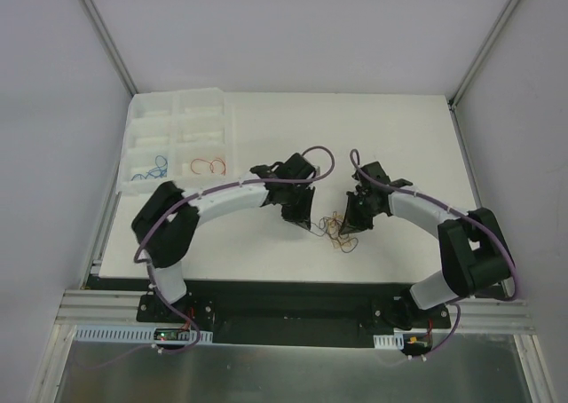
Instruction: Untangle the cables
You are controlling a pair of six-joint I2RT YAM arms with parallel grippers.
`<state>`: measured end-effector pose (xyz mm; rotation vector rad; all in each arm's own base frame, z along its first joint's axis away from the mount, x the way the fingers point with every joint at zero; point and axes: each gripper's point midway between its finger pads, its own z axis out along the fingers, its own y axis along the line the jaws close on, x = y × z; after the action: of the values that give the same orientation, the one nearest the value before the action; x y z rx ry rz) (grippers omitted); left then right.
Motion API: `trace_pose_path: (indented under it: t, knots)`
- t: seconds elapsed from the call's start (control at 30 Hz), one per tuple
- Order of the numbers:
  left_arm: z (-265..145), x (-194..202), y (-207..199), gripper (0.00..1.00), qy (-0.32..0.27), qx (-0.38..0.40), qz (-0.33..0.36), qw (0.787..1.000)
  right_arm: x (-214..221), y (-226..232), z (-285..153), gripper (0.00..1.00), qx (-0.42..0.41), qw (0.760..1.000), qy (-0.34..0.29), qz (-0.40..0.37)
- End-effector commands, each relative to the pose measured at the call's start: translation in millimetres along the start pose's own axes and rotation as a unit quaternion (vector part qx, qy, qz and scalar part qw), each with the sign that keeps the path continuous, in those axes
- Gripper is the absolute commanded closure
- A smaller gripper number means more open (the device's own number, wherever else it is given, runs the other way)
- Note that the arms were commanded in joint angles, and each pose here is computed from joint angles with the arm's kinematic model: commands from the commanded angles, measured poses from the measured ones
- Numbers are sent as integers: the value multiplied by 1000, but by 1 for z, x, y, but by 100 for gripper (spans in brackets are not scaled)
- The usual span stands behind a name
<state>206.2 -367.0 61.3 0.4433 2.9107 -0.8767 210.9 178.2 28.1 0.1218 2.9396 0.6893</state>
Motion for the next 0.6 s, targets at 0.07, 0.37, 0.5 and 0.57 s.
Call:
trace_pose_path:
  t: [0.07,0.37,0.5,0.57]
  knots:
    - [-133,-38,32,100,-252,-168,39,952,-14,-63,-34,100,198,978,-71,-3]
    - [-313,-57,41,100,-457,-292,59,838,-24,-94,-67,91,286,951,-109,-50]
    - [-389,-74,8,100,-525,-287,84,796,-24,-98,-61,91,271,957,-94,-40]
    - [-421,-82,-14,100,-549,-275,109,782,-28,-97,-61,91,273,957,-93,-40]
